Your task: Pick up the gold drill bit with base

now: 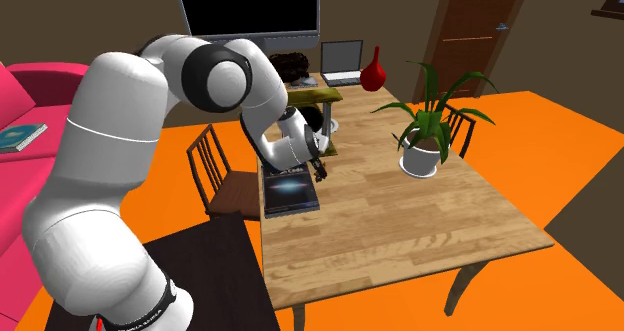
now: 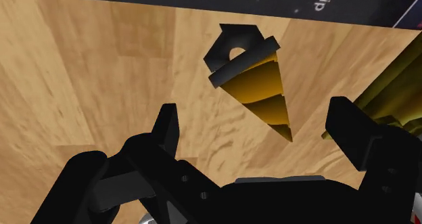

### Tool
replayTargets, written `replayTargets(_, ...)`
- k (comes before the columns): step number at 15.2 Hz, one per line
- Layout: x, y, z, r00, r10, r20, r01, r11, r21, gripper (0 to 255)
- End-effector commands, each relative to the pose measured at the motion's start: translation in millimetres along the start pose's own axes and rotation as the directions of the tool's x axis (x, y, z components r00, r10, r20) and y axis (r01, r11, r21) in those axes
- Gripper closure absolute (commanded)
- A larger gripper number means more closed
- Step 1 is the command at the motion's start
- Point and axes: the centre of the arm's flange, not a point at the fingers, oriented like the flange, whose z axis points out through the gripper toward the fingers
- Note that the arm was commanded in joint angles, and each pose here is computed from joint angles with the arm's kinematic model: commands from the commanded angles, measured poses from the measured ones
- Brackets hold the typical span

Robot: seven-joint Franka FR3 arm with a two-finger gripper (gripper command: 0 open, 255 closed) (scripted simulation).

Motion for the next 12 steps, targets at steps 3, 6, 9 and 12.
replayTargets(3,-6,-2,22,1.000,0.000,-0.004,0.000,1.000,0.000,0)
replayTargets(6,-12,0,36,1.000,0.000,-0.004,0.000,1.000,0.000,0)
replayTargets(9,-13,1,39,1.000,0.000,-0.004,0.000,1.000,0.000,255)
replayTargets(12,-13,1,39,1.000,0.000,-0.004,0.000,1.000,0.000,255)
